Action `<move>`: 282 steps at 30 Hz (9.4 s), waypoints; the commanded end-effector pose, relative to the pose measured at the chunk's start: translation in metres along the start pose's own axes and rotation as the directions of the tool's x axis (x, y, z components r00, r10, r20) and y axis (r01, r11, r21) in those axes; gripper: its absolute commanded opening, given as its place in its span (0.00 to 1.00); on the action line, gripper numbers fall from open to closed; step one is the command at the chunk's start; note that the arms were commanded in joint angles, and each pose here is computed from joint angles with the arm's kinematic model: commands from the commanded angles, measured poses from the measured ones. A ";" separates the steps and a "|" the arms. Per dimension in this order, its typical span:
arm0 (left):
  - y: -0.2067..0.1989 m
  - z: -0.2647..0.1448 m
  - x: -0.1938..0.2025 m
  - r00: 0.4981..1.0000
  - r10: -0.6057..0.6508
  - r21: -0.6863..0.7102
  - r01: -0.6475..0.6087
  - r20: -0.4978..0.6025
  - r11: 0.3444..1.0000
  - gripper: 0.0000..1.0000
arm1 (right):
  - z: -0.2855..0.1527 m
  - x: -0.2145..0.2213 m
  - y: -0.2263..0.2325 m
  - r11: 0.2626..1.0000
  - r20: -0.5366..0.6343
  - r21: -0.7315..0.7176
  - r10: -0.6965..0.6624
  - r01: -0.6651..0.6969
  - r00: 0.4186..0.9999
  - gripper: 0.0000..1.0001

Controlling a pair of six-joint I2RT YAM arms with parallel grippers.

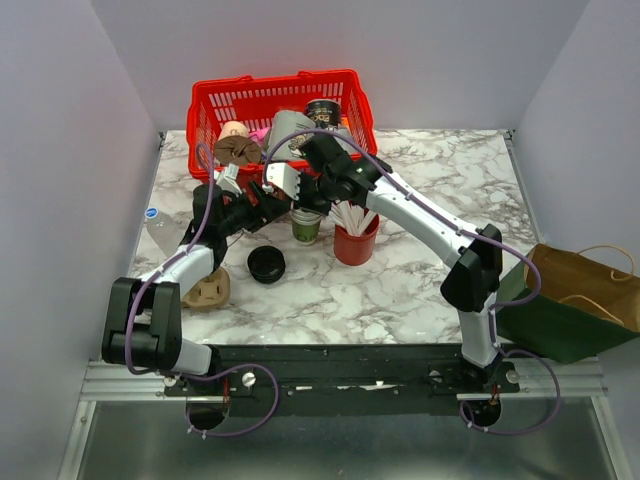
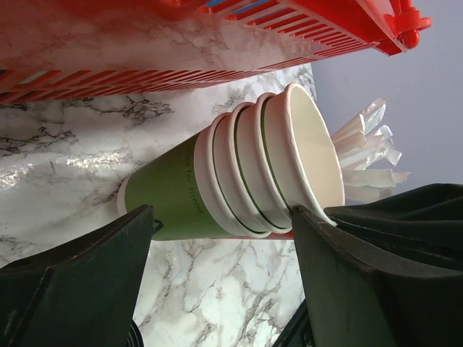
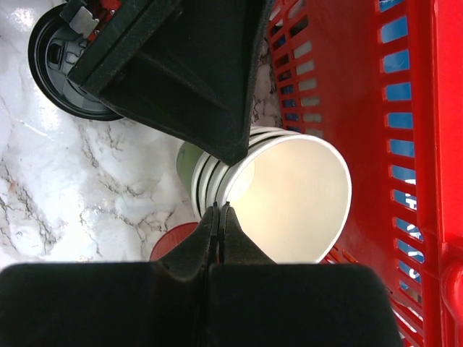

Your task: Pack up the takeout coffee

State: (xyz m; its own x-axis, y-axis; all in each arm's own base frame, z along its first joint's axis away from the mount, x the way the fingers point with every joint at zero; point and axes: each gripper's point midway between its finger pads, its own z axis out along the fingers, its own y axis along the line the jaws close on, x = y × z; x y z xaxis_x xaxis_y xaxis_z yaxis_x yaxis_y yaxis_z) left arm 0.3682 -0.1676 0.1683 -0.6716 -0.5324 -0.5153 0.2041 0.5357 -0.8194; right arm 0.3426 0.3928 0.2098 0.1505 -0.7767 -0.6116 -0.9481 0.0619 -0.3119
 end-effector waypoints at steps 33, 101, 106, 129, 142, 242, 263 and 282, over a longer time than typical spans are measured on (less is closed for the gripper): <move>-0.047 -0.048 -0.032 0.972 0.218 -0.008 -0.218 0.086 0.976 0.86 | -0.115 -0.092 -0.043 0.944 0.267 0.318 -0.173 0.083 0.948 0.01; -0.001 -0.162 0.083 0.226 0.873 0.323 -0.865 -0.432 0.383 0.91 | -0.081 0.108 0.221 0.857 0.231 -0.216 -0.420 0.467 0.878 0.50; -0.023 -0.158 0.097 0.075 0.919 0.499 -0.821 -0.388 0.278 0.88 | -0.107 0.106 0.196 0.901 0.165 -0.107 -0.401 0.421 0.901 0.54; 0.033 -0.099 0.097 -0.007 0.637 0.408 -0.773 -0.770 0.485 0.66 | -0.231 0.060 0.052 0.805 0.423 0.116 0.489 -0.581 0.763 0.64; 0.059 -0.083 0.103 0.010 0.613 0.312 -0.854 -0.790 0.416 0.60 | -0.222 0.066 0.048 0.809 0.347 0.107 0.514 -0.577 0.784 0.64; -0.145 -0.109 0.145 0.626 0.777 0.518 -0.644 -0.066 0.563 0.42 | -0.153 0.083 0.165 0.946 0.290 -0.305 0.199 -0.106 0.936 0.78; -0.098 -0.148 0.011 0.768 0.641 -0.116 -0.635 0.014 0.764 0.95 | -0.053 0.013 0.283 0.693 0.290 -0.566 -0.339 0.446 0.895 1.00; -0.061 -0.158 -0.005 0.778 0.628 -0.226 -0.609 0.012 0.760 0.99 | -0.010 0.074 0.314 0.609 0.191 -0.616 -0.499 0.499 0.845 1.00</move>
State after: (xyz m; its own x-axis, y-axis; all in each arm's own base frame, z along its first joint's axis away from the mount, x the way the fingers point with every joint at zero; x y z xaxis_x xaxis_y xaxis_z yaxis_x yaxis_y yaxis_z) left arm 0.2524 -0.0890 0.2643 -0.3806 -0.0866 -0.9207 0.3687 0.8988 -0.2370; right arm 0.0538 0.3446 0.0865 0.6169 -0.5883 -0.5228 -0.6982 -0.7156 -0.0186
